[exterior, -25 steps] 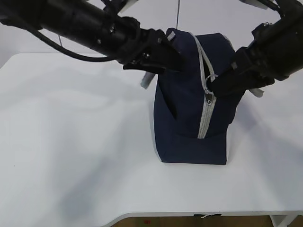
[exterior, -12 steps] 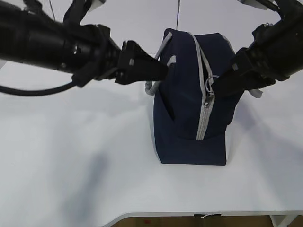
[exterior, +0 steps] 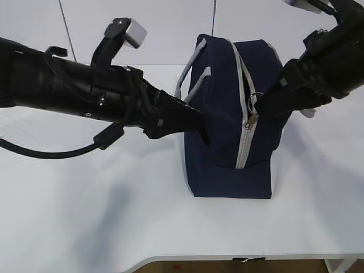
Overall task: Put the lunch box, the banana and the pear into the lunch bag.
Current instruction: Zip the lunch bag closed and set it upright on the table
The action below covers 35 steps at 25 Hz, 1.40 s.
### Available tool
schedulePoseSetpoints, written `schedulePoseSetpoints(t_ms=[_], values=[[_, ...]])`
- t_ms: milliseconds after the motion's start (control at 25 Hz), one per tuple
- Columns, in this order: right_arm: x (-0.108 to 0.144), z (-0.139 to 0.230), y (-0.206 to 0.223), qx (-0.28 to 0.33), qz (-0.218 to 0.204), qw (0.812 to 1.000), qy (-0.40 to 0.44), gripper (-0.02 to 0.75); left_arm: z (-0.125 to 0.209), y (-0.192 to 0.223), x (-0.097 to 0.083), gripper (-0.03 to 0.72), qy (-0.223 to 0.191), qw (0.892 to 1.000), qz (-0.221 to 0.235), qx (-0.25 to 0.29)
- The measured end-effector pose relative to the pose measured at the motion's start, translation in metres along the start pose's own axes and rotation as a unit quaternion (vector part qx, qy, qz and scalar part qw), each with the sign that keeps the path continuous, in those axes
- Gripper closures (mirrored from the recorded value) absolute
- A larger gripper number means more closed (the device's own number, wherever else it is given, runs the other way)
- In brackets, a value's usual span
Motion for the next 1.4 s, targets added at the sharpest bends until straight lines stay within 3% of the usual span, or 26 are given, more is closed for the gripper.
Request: schedulePoseSetpoints(t_ms=[360,560,720,880,1160,1280,1400], values=[[0.001,0.001,0.000,0.003,-0.003,1.000,0.001,0.732,0.008,0.010,-0.004,0.171,0.059,0.998,0.005,0.013],[0.004,0.001,0.000,0.002,-0.012,1.000,0.006,0.732,0.010,0.015,0.002,0.171,0.092,0.995,-0.023,0.023],[0.005,0.001,0.000,0.003,-0.015,1.000,0.009,0.732,0.001,0.021,0.008,0.170,0.090,0.995,-0.028,0.010],[0.006,-0.001,-0.001,0.000,-0.016,1.000,0.008,0.732,0.004,0.032,0.002,0.169,0.082,0.997,0.005,0.004],[0.006,-0.001,-0.001,-0.001,-0.016,1.000,0.007,0.732,0.006,0.033,-0.004,0.172,0.091,0.996,0.025,0.006],[0.006,-0.002,-0.002,-0.001,-0.016,1.000,0.007,0.732,0.007,0.033,-0.004,0.242,0.093,0.995,0.026,0.009],[0.006,-0.001,-0.002,0.000,-0.017,1.000,0.007,0.732,0.007,0.033,-0.004,0.429,0.092,0.995,0.026,0.009]])
Point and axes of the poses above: a point on each arm's last joint axis where the gripper is mounted, y pointing out along that axis toward the gripper, x along the wrist's bending axis when the last joint is at zero, z = x × y, the point moved 8 cm from there along y, pointing out along that axis toward the gripper, and after that the axes turned 13 degrees about y, right-handed, at the moved point
